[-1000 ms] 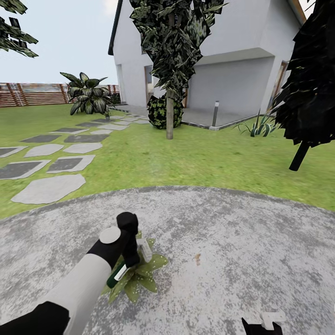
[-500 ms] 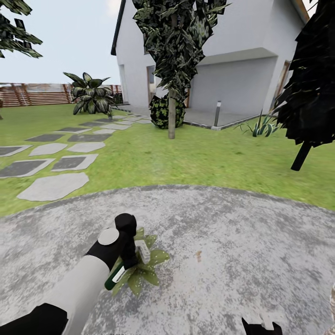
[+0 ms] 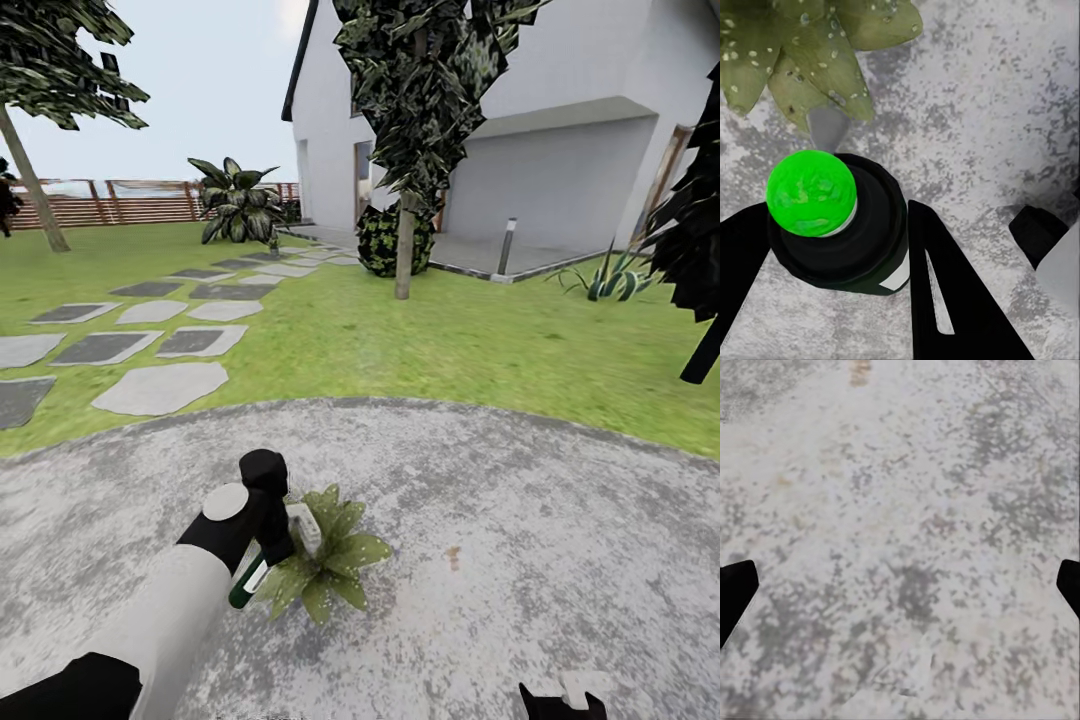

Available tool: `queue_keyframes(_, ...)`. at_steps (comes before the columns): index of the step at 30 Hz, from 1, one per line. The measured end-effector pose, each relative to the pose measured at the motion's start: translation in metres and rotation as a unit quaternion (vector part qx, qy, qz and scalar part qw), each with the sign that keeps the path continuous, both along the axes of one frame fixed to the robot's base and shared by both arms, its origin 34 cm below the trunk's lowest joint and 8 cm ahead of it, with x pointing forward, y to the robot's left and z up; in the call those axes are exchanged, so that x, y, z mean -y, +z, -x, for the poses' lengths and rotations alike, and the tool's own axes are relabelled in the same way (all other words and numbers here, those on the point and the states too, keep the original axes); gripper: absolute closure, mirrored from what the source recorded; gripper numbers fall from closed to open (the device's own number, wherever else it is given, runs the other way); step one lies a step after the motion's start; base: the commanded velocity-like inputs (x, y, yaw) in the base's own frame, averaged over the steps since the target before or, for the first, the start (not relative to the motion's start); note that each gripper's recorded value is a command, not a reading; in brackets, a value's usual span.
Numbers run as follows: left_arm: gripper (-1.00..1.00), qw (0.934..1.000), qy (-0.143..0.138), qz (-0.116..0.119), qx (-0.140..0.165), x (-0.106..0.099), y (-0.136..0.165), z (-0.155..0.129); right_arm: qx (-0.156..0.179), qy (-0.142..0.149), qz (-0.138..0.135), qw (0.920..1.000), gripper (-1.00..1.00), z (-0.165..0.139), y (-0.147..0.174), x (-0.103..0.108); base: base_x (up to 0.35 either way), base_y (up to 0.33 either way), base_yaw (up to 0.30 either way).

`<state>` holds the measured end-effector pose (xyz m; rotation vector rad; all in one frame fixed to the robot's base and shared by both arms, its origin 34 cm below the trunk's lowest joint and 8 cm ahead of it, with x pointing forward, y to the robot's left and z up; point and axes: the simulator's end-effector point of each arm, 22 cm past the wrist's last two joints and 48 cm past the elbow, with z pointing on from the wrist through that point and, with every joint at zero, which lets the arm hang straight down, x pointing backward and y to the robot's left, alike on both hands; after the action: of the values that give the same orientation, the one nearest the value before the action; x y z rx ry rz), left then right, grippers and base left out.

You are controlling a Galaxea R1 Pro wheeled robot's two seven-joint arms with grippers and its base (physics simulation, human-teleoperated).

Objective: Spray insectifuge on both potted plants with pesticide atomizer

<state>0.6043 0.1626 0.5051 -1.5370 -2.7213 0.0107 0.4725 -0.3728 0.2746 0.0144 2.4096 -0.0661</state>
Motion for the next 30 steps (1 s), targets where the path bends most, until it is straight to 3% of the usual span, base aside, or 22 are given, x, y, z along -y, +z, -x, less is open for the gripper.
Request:
queue_keyframes(11, 1.00, 0.9988, 0.000, 0.015, 0.047, 0.006, 0.026, -0.020, 0.000, 0.001, 0.000, 1.0000, -1.00, 0.000, 0.000, -0.001, -0.233, 0.070, 0.276)
queue_keyframes(13, 1.00, 0.9983, 0.021, 0.025, 0.047, -0.004, 0.026, -0.022, 0.000, 0.001, 0.000, 1.0000, -1.00, 0.000, 0.000, -0.001, -0.204, 0.088, 0.279)
queue_keyframes(15, 1.00, 0.9934, 0.084, 0.064, 0.045, -0.036, 0.027, -0.027, 0.000, 0.001, 0.000, 1.0000, -1.00, 0.000, 0.000, -0.001, -0.059, 0.026, 0.279)
queue_keyframes(16, 1.00, 0.9905, 0.099, 0.083, 0.046, -0.044, 0.028, -0.028, 0.000, 0.001, 0.000, 1.0000, -1.00, 0.000, 0.000, -0.001, -0.024, 0.010, 0.279)
queue_keyframes(18, 1.00, 0.9770, 0.116, 0.170, 0.057, -0.053, 0.035, -0.034, 0.000, 0.001, 0.000, 1.0000, -1.00, 0.000, 0.000, -0.001, -0.009, 0.004, 0.279)
queue_keyframes(19, 1.00, 0.9617, 0.123, 0.222, 0.103, -0.064, 0.037, -0.048, 0.000, 0.001, 0.000, 1.0000, -1.00, 0.000, 0.000, -0.001, -0.003, 0.001, 0.279)
queue_keyframes(20, 1.00, 0.9467, 0.136, 0.256, 0.140, -0.075, 0.032, -0.054, 0.000, 0.001, 0.000, 1.0000, -1.00, 0.000, 0.000, -0.001, 0.000, 0.000, 0.279)
queue_keyframes(21, 1.00, 0.9220, 0.133, 0.299, 0.207, -0.089, 0.018, -0.053, 0.000, 0.001, -0.002, 1.0000, -1.00, 0.000, 0.000, -0.004, 0.000, 0.000, 0.279)
queue_keyframes(22, 1.00, 0.9037, 0.178, 0.320, 0.222, -0.114, -0.007, -0.030, 0.000, 0.002, -0.003, 1.0000, -1.00, -0.001, -0.001, -0.005, 0.000, 0.000, 0.279)
queue_keyframes(24, 1.00, 0.8660, 0.195, 0.350, 0.299, -0.136, -0.014, -0.022, 0.000, 0.002, -0.003, 1.0000, -1.00, 0.000, -0.001, -0.006, 0.000, 0.000, 0.279)
queue_keyframes(26, 1.00, 0.8543, 0.211, 0.349, 0.322, -0.146, -0.034, -0.003, 0.000, 0.002, -0.003, 1.0000, -1.00, 0.000, -0.001, -0.006, 0.000, 0.000, 0.275)
queue_keyframes(30, 1.00, 0.8486, 0.260, 0.324, 0.327, -0.154, -0.080, 0.024, 0.001, 0.002, -0.004, 1.0000, -1.00, 0.000, -0.001, -0.006, 0.000, 0.000, 0.080)
